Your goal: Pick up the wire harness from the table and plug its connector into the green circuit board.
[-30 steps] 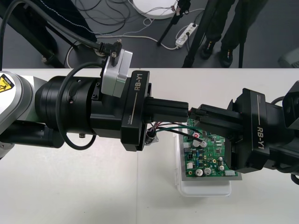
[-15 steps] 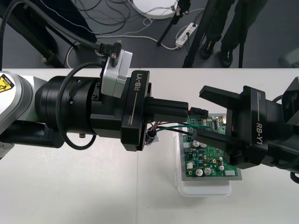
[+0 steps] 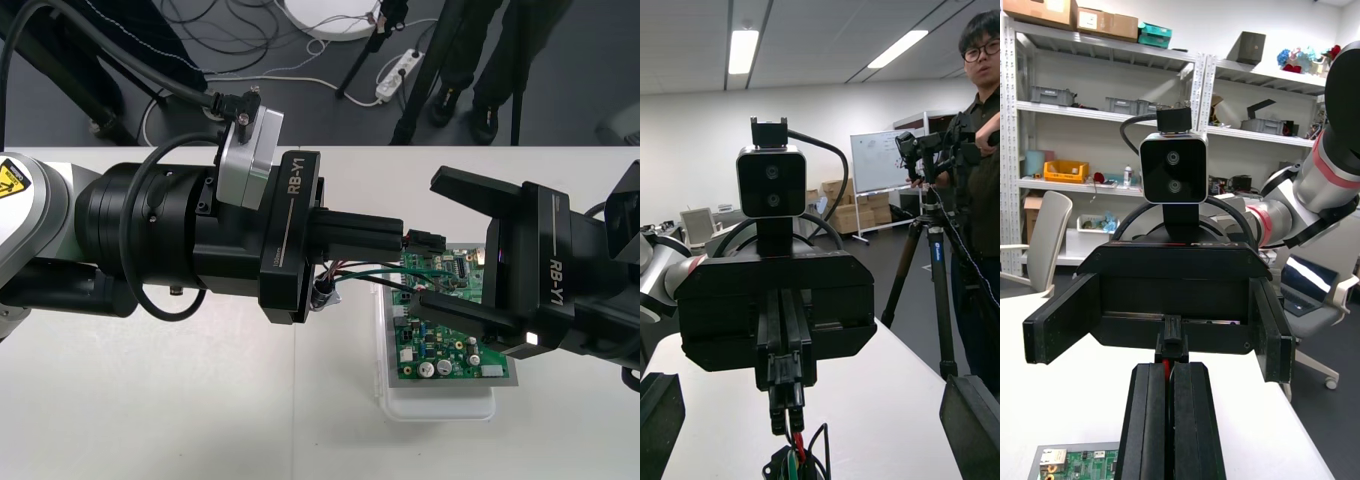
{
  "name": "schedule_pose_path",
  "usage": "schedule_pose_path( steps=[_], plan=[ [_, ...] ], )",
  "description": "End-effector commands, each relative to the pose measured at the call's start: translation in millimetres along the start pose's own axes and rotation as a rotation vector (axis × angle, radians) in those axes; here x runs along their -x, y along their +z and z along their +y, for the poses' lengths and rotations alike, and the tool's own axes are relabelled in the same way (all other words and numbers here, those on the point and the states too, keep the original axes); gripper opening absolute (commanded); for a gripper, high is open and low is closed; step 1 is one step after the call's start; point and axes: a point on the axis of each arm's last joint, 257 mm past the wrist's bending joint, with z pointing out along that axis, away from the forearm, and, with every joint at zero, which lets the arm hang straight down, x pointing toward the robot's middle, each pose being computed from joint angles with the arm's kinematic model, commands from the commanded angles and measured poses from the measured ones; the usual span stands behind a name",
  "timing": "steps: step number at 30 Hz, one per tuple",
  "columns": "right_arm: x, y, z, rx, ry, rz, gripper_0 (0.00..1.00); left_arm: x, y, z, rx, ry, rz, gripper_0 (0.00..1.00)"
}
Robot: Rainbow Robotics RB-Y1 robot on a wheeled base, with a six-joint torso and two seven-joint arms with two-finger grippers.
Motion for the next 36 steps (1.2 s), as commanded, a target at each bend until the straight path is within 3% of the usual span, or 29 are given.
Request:
schedule_pose_path(
  steps=[1,13,25,36],
  plan=[
    [-0.5,-6.4,-1.0,0.0,0.051,0.04,1.0,5.5,4.3,9.8,0.031,0.058,-0.027,0.0],
    [-19.4,-22.3,-8.6,0.023,0.044,0.137,1.0,-15.4,-12.0,20.0,0.082,0.023,-0.009,0.0],
    [-48.5,-61.3,-9.3,0.111,0.066,0.386,1.0,-40.2,-40.4,19.2,0.076,-0.017,0.017,0.0],
    [-76.9,-120.9,-16.1,0.137,0.04,0.72,1.0,-62.2,-60.2,12.2,0.077,-0.05,0.024,0.0]
  ],
)
